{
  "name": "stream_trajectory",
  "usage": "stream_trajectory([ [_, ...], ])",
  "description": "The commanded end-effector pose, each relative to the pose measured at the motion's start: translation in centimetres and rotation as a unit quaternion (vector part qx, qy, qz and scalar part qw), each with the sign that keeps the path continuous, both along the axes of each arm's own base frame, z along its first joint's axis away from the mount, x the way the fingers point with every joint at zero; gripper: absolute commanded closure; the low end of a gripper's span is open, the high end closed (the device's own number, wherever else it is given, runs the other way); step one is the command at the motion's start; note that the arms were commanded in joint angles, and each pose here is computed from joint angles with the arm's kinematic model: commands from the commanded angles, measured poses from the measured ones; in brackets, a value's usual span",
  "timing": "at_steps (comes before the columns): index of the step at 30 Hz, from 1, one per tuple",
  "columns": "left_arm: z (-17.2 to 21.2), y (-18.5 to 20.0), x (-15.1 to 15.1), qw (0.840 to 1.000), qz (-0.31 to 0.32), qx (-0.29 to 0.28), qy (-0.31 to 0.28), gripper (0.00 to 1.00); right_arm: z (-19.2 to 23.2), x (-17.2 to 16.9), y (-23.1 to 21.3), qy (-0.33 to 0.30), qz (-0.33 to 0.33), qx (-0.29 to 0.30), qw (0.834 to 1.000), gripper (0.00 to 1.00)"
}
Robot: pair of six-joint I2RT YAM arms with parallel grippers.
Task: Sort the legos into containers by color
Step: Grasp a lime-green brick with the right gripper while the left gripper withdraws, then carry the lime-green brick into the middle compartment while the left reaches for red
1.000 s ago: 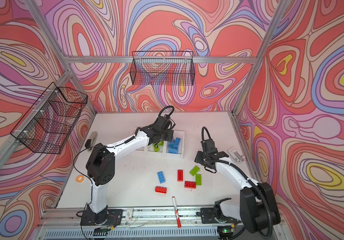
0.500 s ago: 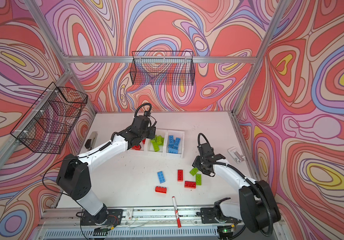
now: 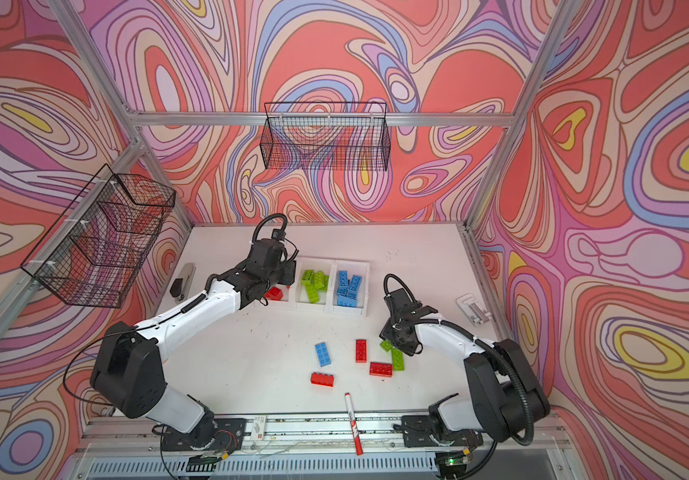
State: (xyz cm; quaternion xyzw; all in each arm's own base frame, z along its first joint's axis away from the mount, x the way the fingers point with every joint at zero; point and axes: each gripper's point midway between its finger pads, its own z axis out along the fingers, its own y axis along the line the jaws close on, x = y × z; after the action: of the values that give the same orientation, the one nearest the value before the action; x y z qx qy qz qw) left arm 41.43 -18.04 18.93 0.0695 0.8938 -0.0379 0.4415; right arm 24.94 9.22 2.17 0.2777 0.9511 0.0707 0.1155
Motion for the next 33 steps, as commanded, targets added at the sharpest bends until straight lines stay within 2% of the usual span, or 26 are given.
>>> stream_trajectory([
  [1, 0.4, 0.9, -0.2, 1.0, 0.008, 0.008, -0.011, 0.4, -0.1, 0.5, -0.2, -0.002, -0.015, -0.011, 1.0, 0.39],
  [10, 0.6, 1.4, -0.6, 1.0, 0.009, 0.011, -0.014, 0.41, -0.5, 1.9, 0.5, -0.005, 0.005, -0.018, 1.0, 0.5],
  [17, 0.3, 1.8, -1.0, 1.0, 0.011, 0.016, -0.013, 0.41, -0.2, 2.5, 1.3, -0.011, 0.023, -0.009, 1.0, 0.7],
  [22, 0.1, 1.8, -1.0, 1.0, 0.008, 0.02, -0.01, 0.41, 1.2, 3.4, 1.6, -0.029, 0.029, -0.008, 0.999, 0.75],
  [27, 0.1, 1.9, -1.4, 1.0, 0.003, 0.024, -0.007, 0.41, 5.5, 7.0, 4.4, -0.095, 0.066, 0.028, 0.993, 0.76],
  [33, -1.5, 3.4, -3.1, 0.997, -0.008, 0.075, 0.013, 0.41, 12.6, 12.2, 8.5, -0.185, 0.152, 0.003, 0.971, 0.76],
])
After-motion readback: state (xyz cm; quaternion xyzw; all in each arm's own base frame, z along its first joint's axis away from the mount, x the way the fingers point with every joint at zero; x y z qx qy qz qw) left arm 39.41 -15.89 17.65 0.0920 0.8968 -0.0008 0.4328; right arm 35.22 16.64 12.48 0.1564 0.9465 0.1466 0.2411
